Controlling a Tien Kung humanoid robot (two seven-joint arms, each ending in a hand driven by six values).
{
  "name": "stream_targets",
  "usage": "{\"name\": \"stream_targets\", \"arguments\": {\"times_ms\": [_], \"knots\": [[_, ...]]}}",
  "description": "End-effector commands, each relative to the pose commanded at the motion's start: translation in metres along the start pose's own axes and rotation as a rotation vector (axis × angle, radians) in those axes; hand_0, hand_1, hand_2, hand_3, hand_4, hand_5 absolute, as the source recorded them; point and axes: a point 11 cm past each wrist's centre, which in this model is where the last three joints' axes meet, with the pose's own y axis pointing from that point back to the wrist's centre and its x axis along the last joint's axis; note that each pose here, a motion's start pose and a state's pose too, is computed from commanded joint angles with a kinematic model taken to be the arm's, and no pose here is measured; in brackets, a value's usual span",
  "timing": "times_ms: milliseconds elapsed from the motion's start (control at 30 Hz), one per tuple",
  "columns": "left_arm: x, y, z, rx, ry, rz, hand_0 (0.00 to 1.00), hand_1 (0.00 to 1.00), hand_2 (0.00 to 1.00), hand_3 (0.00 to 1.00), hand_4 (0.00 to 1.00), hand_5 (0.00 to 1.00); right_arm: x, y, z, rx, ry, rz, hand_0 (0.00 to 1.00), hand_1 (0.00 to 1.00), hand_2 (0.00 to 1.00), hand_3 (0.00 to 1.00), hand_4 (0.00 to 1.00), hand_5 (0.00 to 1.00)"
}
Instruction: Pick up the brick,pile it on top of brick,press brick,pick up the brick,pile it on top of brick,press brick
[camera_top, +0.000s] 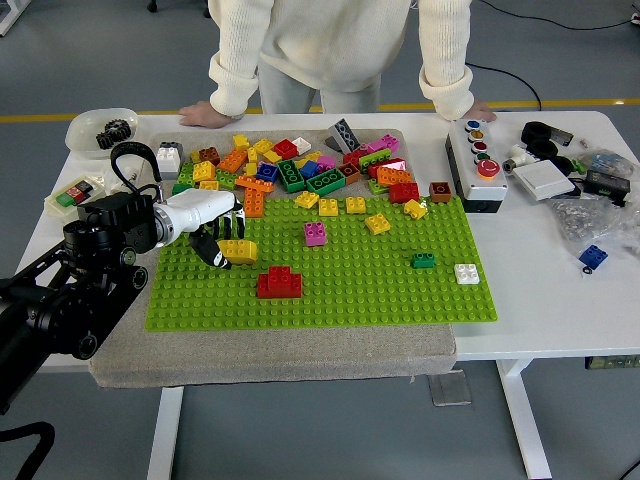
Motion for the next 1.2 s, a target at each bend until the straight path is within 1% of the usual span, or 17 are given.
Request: {"name": "stream_targets", "arguments": {"times_ms": [200,367,400,567,600,767,800,967,1000,1167,1200], "knots": [[0.0011,0.0007,-0.0019,0.003,0.004,-0.001,0.517,0.418,0.424,0.498,0.92,0.002,-0.0005,0.0,0.0006,-0.001,0.001,-0.001,0.743,0.651,0.718,0.595,0.819,0.329],[-0.0073,-0.0009,-0.0025,0.006,0.0,-0.021,0.517,0.418,0.424,0.498,0.92,0.002,-0.0011,-0.0001,0.0009,-0.001,0.003,-0.002,0.743,0.651,0.718,0.595,0.819,0.329],[-0.0077,-0.001,-0.0025,0.006,0.0,-0.022,0.536,0.428,0.436,0.503,0.923,0.002,-0.0011,-0.0001,0.0009,-0.001,0.003,-0.002,0.743,0.652,0.719,0.594,0.818,0.329],[-0.0064,-0.0008,-0.0015,0.001,0.001,-0.024,0.536,0.428,0.436,0.503,0.923,0.002,-0.0013,-0.0001,0.001,-0.002,0.003,-0.002,0.743,0.652,0.719,0.594,0.818,0.329],[-0.006,-0.0007,-0.0015,0.001,0.001,-0.023,0.549,0.453,0.466,0.535,0.919,0.002,-0.0012,-0.0001,0.0011,-0.002,0.003,-0.002,0.741,0.651,0.718,0.594,0.817,0.328],[-0.0059,-0.0006,-0.0008,-0.007,0.003,-0.024,0.549,0.453,0.466,0.535,0.919,0.002,-0.001,-0.0001,0.0013,-0.002,0.004,-0.002,0.741,0.651,0.718,0.594,0.817,0.328],[-0.006,-0.0006,-0.0007,-0.008,0.003,-0.025,0.559,0.468,0.48,0.532,0.924,0.002,-0.001,-0.0001,0.0013,-0.002,0.004,-0.002,0.742,0.652,0.719,0.595,0.818,0.327],[-0.0063,-0.0003,0.0008,-0.025,0.003,-0.035,0.559,0.468,0.48,0.532,0.924,0.002,-0.0011,-0.0001,0.001,-0.002,0.004,-0.002,0.742,0.652,0.719,0.595,0.818,0.327],[-0.0063,-0.0003,0.001,-0.027,0.003,-0.035,0.579,0.469,0.469,0.511,0.927,0.002,-0.0009,-0.0001,0.0012,-0.002,0.004,-0.002,0.742,0.651,0.719,0.594,0.818,0.328],[-0.0058,-0.0004,0.0015,-0.037,0.003,-0.031,0.579,0.469,0.469,0.511,0.927,0.002,0.0,0.0,0.0011,-0.001,0.003,0.0,0.742,0.651,0.719,0.594,0.818,0.328],[-0.0056,-0.0004,0.0015,-0.039,0.003,-0.03,0.584,0.456,0.455,0.491,0.931,0.002,0.0001,0.0,0.001,-0.001,0.003,0.0,0.742,0.652,0.719,0.594,0.818,0.329]]}}
